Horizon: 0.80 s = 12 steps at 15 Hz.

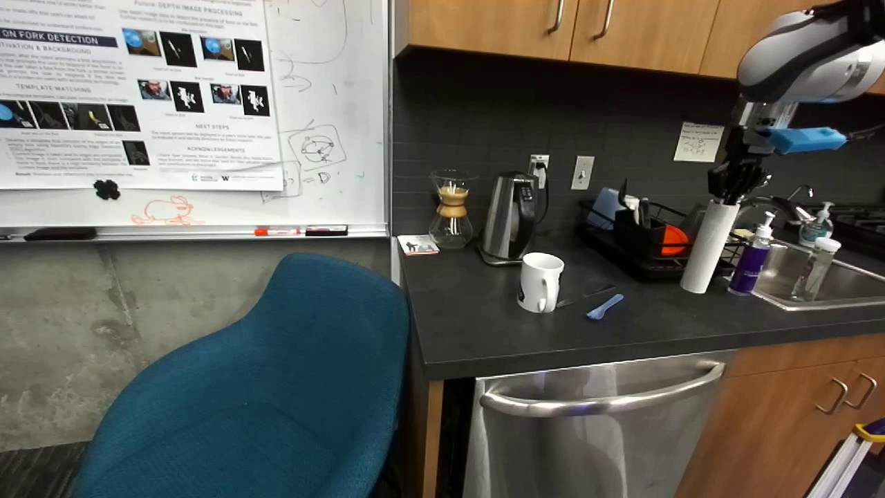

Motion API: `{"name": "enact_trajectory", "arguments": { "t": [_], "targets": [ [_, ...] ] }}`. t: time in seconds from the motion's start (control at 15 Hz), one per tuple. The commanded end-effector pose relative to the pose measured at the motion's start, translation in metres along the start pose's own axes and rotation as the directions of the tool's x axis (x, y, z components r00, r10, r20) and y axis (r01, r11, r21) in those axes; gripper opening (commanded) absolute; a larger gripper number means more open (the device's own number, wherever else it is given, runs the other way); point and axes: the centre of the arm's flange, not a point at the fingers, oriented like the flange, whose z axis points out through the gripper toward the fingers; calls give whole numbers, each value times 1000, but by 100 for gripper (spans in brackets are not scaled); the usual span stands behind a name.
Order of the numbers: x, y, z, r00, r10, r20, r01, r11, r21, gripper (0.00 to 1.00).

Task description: Move the tissue roll to the right

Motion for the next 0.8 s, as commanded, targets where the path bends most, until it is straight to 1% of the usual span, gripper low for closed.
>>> {"name": "enact_trajectory", "arguments": {
  "t": [0.0, 0.27, 0.73],
  "targets": [
    [15, 27, 1, 999, 33, -4, -33, 999, -15, 51],
    [23, 48, 4, 998, 70, 10, -69, 997, -31, 51],
    [33, 83, 13, 989, 142, 43, -140, 989, -37, 51]
  ]
}}
